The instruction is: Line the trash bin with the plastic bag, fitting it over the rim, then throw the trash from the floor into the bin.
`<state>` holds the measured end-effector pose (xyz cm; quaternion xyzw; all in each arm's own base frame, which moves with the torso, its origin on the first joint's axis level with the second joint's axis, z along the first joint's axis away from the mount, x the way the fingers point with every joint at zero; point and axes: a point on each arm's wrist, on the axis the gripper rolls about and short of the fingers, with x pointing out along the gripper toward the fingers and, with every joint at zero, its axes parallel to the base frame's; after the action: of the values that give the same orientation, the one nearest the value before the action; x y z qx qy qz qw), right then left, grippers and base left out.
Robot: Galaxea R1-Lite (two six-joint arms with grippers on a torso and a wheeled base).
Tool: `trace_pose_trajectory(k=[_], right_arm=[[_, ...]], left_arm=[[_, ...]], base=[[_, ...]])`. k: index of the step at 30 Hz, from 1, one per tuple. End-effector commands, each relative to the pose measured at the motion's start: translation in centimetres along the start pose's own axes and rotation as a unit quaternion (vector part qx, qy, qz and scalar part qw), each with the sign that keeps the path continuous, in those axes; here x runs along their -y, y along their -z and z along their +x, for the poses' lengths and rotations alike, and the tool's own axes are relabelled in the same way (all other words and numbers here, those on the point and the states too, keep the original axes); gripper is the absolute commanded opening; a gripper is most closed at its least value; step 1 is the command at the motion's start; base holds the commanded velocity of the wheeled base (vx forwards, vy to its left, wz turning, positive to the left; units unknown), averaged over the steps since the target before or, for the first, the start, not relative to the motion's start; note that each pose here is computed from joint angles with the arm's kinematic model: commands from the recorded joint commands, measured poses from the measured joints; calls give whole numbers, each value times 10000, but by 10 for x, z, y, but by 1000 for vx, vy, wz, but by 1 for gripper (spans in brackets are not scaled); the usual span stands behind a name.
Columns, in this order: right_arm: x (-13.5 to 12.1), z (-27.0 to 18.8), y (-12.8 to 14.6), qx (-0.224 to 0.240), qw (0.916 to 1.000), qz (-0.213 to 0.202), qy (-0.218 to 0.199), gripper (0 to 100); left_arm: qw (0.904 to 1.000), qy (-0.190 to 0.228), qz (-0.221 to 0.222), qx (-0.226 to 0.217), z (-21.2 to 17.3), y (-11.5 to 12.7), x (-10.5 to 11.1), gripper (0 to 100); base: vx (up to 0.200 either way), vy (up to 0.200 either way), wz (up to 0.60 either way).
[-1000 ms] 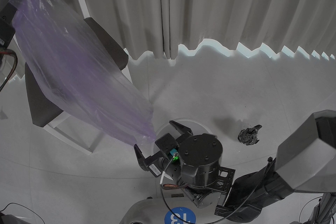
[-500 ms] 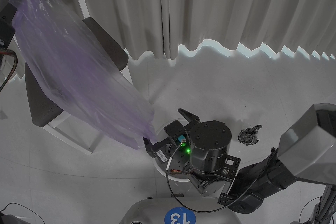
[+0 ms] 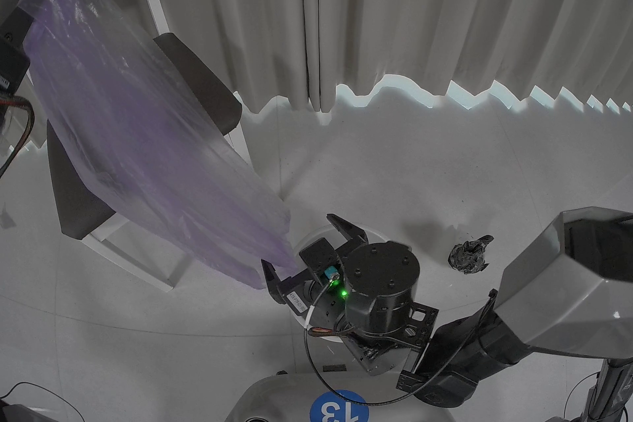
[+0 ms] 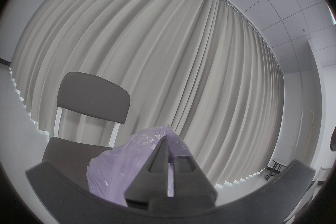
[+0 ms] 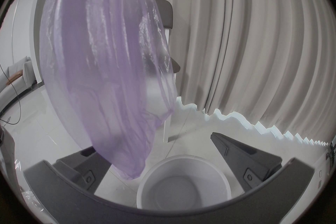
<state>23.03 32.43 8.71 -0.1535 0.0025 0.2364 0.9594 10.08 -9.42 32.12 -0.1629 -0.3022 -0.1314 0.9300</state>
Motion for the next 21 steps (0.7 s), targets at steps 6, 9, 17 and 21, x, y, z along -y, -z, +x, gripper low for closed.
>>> trace_pose_trajectory(k=[6,9,17,21], right_arm=[[-2,2,4,-39,10000,-27,-14,100],[-2,1,5,-52,10000,-34,-18,100],[-3,0,5,-54,10000,-39,-34,100],[-3,0,5,-54,10000,-39,-34,0]], left_arm=[[10000,-1,5,-11,0,1,0,0],[10000,-1,5,-11,0,1,0,0],[10000,-1,13,-11,0,1,0,0],[10000,-1,13,-11,0,1,0,0]], base=[[0,0,0],[0,0,0],[0,0,0],[0,0,0]])
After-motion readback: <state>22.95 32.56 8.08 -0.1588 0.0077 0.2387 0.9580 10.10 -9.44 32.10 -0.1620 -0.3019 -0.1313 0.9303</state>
